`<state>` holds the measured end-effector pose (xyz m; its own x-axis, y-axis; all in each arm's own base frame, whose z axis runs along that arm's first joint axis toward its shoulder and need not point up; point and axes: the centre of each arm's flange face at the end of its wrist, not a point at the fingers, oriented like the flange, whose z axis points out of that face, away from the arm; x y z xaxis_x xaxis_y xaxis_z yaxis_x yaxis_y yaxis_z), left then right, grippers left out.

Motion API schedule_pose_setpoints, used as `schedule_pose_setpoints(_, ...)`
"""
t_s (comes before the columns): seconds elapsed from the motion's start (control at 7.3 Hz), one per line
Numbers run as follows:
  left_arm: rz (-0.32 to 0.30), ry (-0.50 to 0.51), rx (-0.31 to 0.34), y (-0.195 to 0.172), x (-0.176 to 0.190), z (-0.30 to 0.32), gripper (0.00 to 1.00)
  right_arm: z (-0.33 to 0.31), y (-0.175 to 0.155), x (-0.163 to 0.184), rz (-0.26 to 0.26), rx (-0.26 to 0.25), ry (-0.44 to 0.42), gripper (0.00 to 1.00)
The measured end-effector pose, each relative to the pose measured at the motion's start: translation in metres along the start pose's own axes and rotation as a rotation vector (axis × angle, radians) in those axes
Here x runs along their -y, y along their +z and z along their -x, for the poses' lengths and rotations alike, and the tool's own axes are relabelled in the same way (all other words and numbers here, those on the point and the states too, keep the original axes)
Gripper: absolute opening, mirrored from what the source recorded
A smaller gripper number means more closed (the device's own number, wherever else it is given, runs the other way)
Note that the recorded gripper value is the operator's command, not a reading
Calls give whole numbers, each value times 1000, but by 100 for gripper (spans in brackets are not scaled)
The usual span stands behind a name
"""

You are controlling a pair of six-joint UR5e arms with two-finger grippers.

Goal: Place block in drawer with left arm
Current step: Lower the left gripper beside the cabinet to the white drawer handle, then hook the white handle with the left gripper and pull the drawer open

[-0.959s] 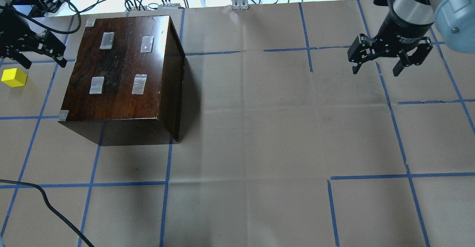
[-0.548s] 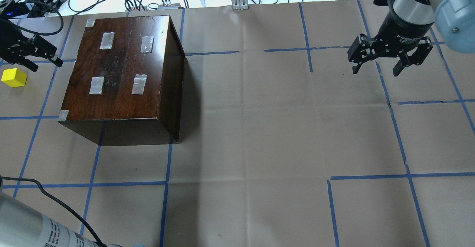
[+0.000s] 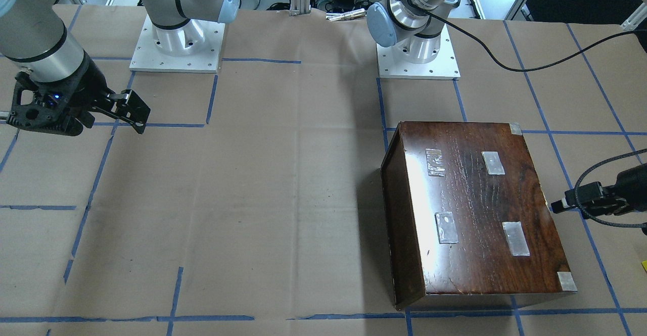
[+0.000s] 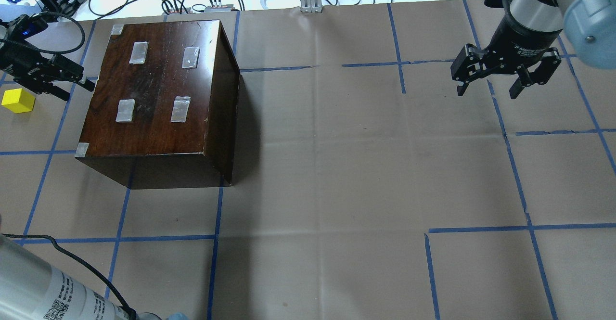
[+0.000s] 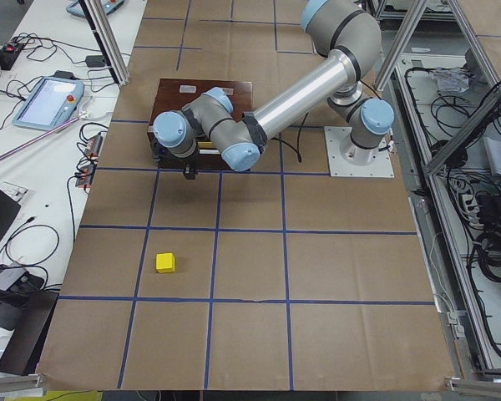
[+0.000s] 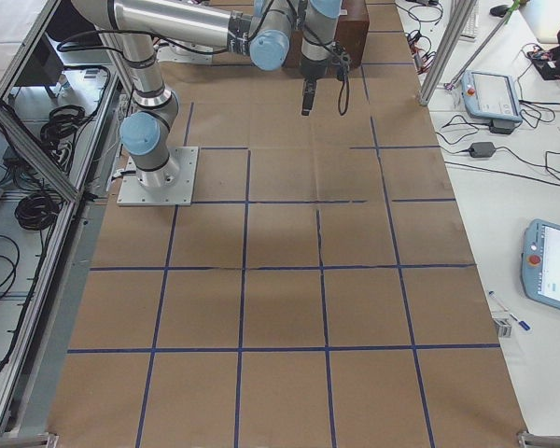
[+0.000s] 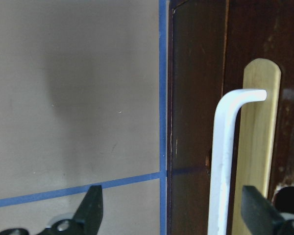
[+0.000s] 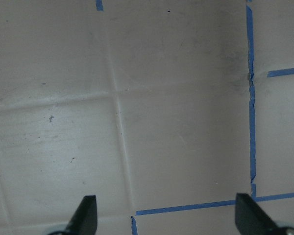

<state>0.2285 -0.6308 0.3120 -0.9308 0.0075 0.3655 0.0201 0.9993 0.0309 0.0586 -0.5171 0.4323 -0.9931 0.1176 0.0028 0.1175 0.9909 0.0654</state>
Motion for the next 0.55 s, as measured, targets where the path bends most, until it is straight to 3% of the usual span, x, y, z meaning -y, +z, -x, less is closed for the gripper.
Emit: schedule_pose_setpoints(0.55, 23, -12, -23, 15, -5, 1, 99, 0, 0, 0, 0, 0, 0, 100)
